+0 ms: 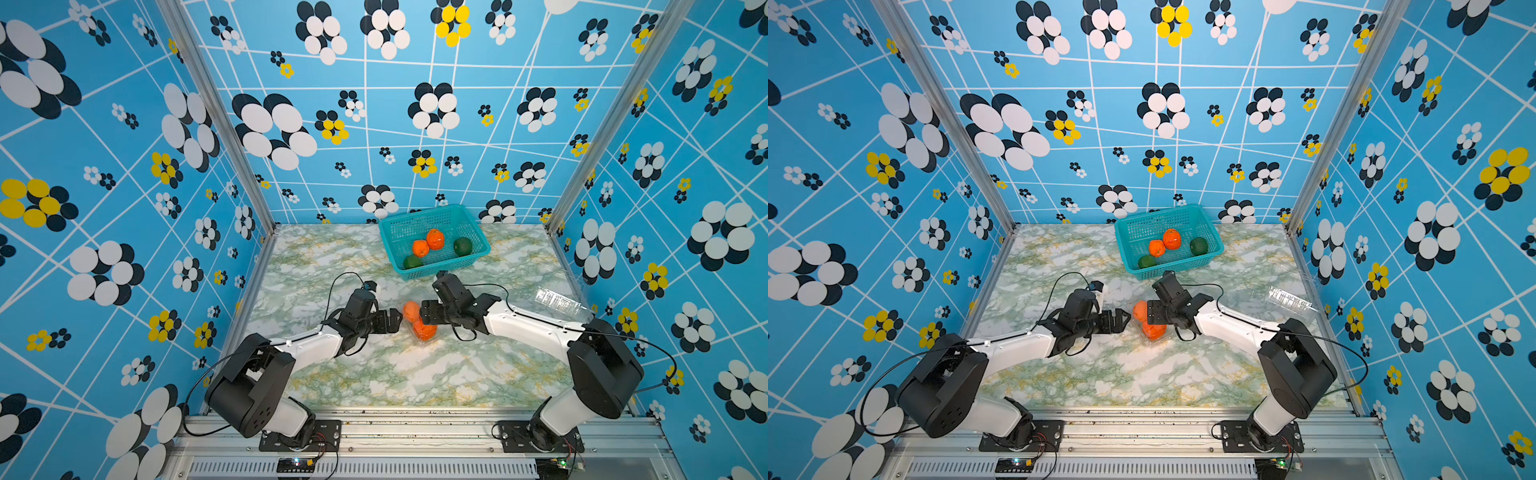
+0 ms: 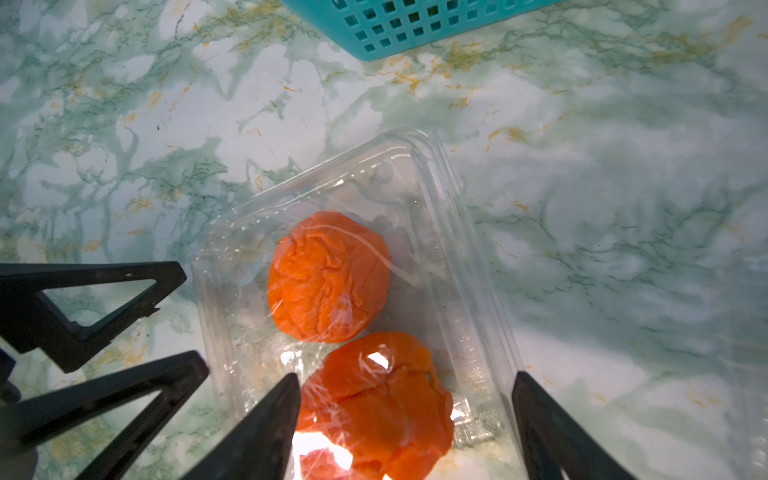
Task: Take oranges out of containers
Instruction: Open the packing box at the center of the board.
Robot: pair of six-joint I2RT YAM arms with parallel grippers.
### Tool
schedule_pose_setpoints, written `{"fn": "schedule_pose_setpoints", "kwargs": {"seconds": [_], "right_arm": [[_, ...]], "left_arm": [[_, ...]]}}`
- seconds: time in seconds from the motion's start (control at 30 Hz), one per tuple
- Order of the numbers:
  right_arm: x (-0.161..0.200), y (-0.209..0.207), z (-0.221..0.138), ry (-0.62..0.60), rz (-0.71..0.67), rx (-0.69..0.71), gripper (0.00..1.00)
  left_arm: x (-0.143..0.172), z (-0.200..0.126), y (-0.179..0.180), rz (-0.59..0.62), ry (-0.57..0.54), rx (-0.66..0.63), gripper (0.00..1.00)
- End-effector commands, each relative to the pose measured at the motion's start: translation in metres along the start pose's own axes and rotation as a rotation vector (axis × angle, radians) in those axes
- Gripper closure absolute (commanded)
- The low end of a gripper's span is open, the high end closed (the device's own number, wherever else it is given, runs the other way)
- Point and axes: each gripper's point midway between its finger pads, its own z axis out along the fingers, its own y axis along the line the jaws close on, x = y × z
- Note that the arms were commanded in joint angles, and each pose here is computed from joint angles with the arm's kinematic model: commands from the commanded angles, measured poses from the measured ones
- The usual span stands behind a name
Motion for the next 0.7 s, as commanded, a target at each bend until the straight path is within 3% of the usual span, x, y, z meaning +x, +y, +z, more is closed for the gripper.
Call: {"fn": "schedule_pose_setpoints", "kwargs": {"seconds": [0.0, 0.23, 0.37, 0.47, 0.67], "right_arm": [[0.005, -0.003, 0.005, 0.012, 0.016, 0.005, 0.19], [0.004, -0.001, 0.005, 0.008, 0.035, -0.007, 0.19], [0.004, -0.001, 0.004, 0.007, 0.032, -0.001, 0.23], [0.004, -0.002, 0.004, 0.008, 0.032, 0.002, 0.24], [0.006, -0.002, 0.005, 0.014, 0.036, 0.004, 0.24]], "left_arm": [[-0.010, -0.009, -0.011, -0.002, -0.089, 0.058, 0.00], [-0.006, -0.006, -0.010, 0.007, -0.075, 0.059, 0.07], [-0.004, -0.002, -0.013, 0.009, -0.056, 0.070, 0.16], [-0.002, -0.001, -0.015, 0.011, -0.056, 0.086, 0.28], [0.004, 0.005, -0.012, -0.002, -0.012, 0.064, 0.29]]}}
